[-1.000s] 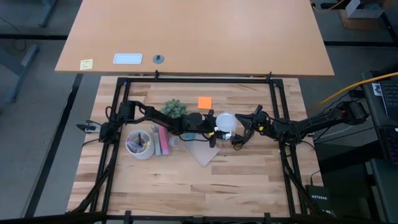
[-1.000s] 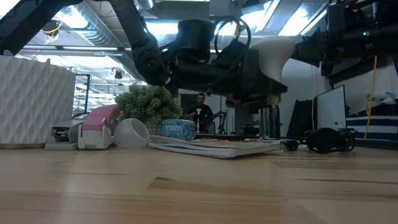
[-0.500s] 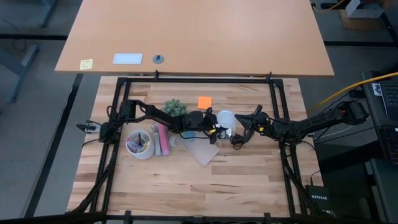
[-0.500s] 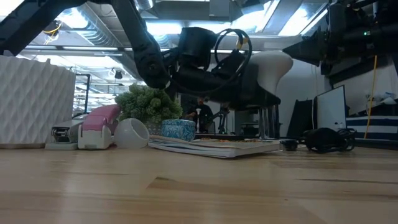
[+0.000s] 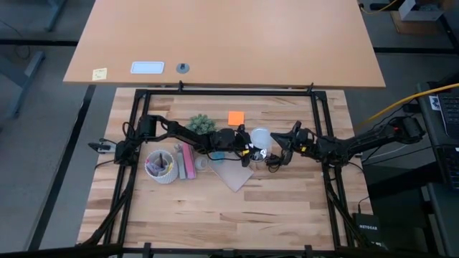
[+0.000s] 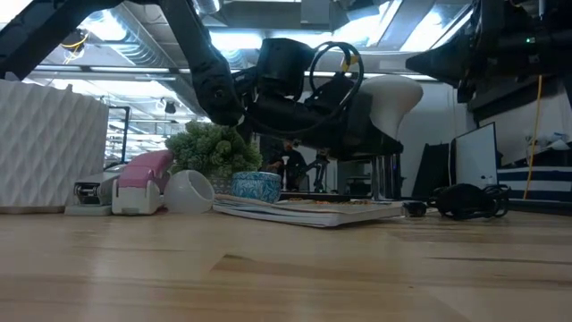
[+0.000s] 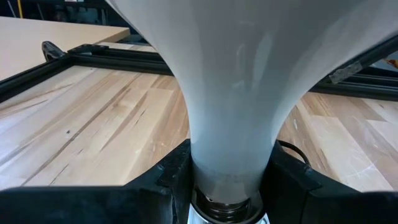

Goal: Screw lightbulb
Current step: Insert the lightbulb into the silver lamp socket

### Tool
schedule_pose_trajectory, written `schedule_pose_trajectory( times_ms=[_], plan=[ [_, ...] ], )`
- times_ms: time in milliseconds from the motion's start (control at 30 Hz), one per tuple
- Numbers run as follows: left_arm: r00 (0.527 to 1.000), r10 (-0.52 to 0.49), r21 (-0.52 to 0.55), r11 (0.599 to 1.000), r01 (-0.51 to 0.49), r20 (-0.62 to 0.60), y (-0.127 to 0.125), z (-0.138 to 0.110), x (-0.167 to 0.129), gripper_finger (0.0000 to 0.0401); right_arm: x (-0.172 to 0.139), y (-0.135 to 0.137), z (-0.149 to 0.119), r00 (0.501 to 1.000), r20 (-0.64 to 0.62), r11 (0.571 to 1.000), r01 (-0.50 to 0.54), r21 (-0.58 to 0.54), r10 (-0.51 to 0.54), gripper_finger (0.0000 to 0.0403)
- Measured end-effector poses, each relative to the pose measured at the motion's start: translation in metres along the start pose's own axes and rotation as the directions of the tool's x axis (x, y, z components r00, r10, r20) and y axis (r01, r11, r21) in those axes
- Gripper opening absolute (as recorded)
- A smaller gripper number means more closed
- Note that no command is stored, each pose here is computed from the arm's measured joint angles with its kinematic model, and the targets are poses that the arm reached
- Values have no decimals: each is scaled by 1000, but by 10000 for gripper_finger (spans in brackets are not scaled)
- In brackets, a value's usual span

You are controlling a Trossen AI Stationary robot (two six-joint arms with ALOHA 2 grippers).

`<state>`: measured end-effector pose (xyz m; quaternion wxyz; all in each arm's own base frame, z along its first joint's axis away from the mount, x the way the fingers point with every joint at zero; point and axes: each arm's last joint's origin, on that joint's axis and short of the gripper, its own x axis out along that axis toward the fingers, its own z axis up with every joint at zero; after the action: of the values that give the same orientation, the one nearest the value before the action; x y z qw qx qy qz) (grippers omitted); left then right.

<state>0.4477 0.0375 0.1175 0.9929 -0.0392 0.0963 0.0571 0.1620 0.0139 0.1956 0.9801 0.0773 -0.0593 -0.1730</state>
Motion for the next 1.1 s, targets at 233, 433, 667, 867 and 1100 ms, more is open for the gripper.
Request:
schedule_pose_trajectory(
  times_ms=[233, 433, 667, 867, 1100],
  plan=[
    [1000, -1, 0, 1000, 1, -3, 0, 0, 0, 138, 10, 6, 0, 999, -36, 999, -4, 34, 5, 5],
    [1000, -2, 0, 1000, 2, -4, 0, 0, 0, 138, 31, 21, 11, 996, -88, 998, -20, -66, 14, 5],
    [1000, -3, 0, 1000, 3, -6, 0, 0, 0, 138, 45, 28, 10, 980, -196, 991, 21, -135, -47, 5],
    [1000, -3, 3, 1000, 3, -8, 0, -1, 0, 138, 53, 31, 4, 974, -218, 990, 34, -134, -63, 5],
    [1000, -4, 2, 1000, 4, -11, -2, -1, 0, 144, 55, 31, -2, 969, -236, 991, 49, -126, -78, 5]
  ],
)
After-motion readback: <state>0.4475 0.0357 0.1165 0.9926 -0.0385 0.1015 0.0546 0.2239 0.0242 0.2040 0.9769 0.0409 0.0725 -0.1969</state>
